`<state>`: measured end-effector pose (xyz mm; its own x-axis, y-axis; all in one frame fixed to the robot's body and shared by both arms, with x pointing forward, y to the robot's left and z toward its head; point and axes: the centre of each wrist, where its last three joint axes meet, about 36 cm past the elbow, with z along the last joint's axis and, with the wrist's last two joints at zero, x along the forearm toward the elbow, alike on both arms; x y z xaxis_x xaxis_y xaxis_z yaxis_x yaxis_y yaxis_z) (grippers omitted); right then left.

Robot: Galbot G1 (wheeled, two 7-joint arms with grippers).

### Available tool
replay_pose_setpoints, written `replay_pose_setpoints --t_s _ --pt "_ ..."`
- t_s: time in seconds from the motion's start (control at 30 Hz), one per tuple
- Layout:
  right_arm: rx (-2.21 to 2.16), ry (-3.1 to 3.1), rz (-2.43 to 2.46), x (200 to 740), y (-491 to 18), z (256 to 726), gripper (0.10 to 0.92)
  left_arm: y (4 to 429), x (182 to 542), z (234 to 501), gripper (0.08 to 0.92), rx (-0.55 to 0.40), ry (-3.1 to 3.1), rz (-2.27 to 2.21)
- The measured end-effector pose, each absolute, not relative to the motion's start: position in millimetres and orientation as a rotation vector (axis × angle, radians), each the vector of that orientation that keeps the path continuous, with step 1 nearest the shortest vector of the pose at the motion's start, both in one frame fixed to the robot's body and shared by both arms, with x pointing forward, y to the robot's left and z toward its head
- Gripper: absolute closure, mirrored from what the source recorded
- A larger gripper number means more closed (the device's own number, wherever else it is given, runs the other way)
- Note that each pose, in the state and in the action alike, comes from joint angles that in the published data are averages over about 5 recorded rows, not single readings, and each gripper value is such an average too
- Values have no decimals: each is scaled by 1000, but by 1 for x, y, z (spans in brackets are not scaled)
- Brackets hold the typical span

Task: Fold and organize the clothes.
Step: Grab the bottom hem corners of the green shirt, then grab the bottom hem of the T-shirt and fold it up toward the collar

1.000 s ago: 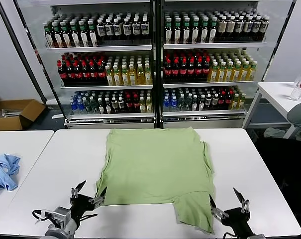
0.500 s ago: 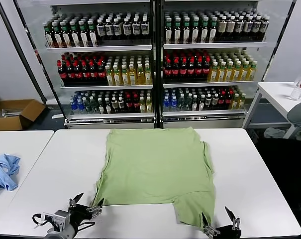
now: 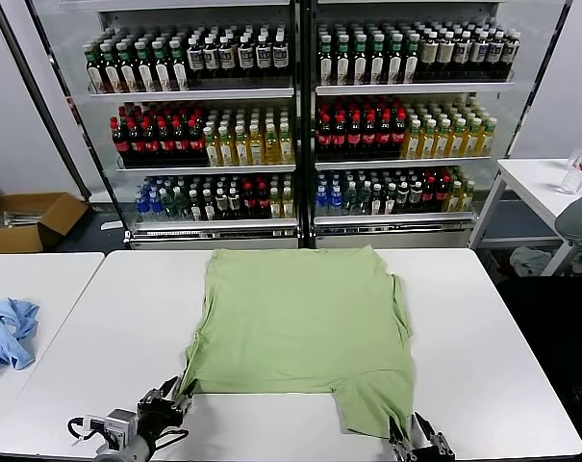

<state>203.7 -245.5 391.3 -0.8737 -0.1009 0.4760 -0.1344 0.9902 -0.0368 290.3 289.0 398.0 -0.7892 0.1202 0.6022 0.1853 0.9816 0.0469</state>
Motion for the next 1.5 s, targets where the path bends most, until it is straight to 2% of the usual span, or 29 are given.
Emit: replay_pose_setpoints --t_s 0.17,0.3,0.6,0.8,0.9,1.37,1.43,1.5 --pt "169 -2671 62 211 -254 403 890 285 290 397 803 -227 -2497 -118" --pt "179 -2691 43 213 -260 418 918 284 289 399 898 -240 -2512 -113" --pt "227 -2679 51 197 -262 432 918 285 281 415 916 -277 -2562 -131" --pt "229 -2676 94 189 -264 436 913 283 275 417 916 -287 -2578 -131" --pt "217 -2679 103 189 -264 435 865 284 273 417 916 -286 -2583 -136" --pt "216 -2639 96 212 -260 408 479 285 275 416 916 -295 -2597 -142" --pt "220 -2621 88 214 -258 405 486 285 277 415 916 -295 -2596 -140" --pt "220 -2604 78 216 -258 401 528 284 278 414 916 -296 -2594 -136"
